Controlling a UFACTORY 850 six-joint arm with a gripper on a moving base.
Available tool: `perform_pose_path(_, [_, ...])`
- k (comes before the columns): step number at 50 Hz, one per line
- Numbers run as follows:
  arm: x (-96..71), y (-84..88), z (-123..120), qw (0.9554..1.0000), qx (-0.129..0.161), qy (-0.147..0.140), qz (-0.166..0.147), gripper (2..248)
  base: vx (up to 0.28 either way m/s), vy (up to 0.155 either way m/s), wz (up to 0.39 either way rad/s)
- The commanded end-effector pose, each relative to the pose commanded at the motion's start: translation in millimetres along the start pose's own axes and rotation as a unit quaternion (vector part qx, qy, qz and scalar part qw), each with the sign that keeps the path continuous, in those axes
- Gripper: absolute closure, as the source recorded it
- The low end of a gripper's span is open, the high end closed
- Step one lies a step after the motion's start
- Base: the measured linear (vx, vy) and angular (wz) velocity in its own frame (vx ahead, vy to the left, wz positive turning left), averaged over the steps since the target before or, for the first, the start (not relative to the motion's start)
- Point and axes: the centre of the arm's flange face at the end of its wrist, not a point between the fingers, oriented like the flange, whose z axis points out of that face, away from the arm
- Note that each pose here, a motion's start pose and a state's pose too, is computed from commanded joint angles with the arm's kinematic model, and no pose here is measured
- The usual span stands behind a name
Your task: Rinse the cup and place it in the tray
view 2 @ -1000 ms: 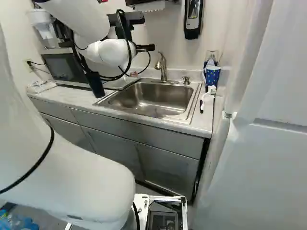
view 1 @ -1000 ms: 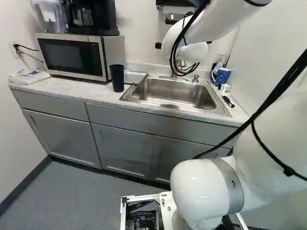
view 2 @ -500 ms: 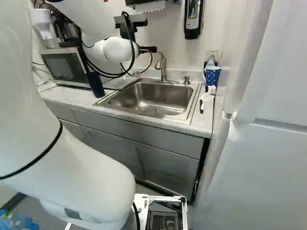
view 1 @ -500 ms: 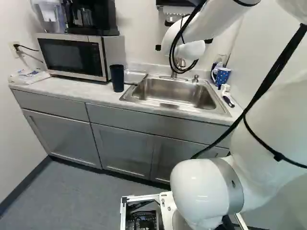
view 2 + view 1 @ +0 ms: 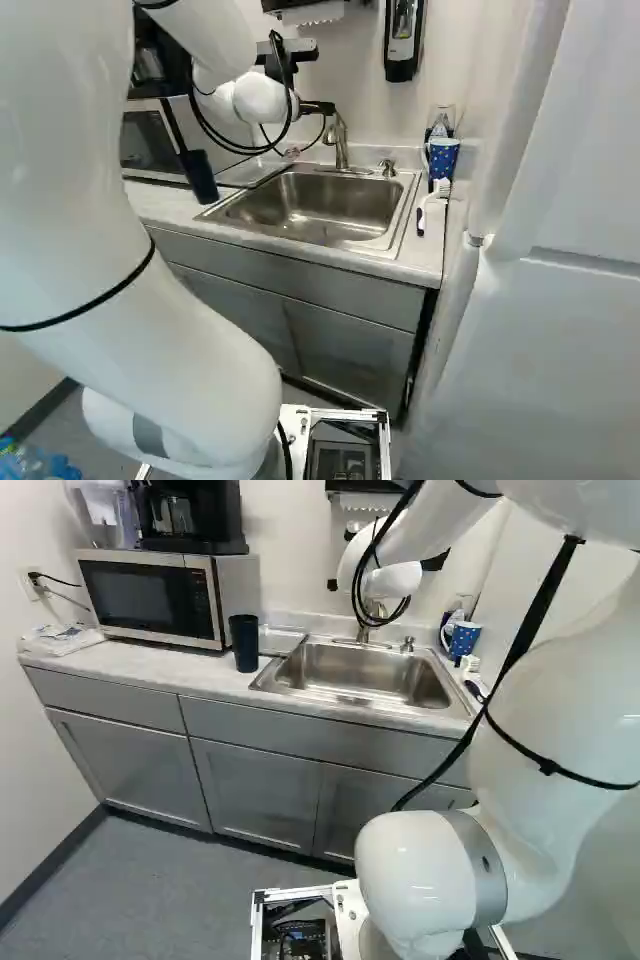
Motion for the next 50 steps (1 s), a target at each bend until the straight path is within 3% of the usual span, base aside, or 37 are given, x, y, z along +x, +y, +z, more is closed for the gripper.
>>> perform_pose_path(22, [3.2, -0.2, 40.5, 0.9997, 0.0, -0.022, 0.0, 3, 0.0, 0.0, 0.0])
perform_pose_path(36, [6.7, -1.1, 62.0, 0.9998, 0.001, -0.021, 0.0, 3, 0.0, 0.0, 0.0])
perform_pose_path(50, [9.8, -1.3, 67.2, 1.0, 0.001, -0.007, 0.0, 3, 0.0, 0.0, 0.0])
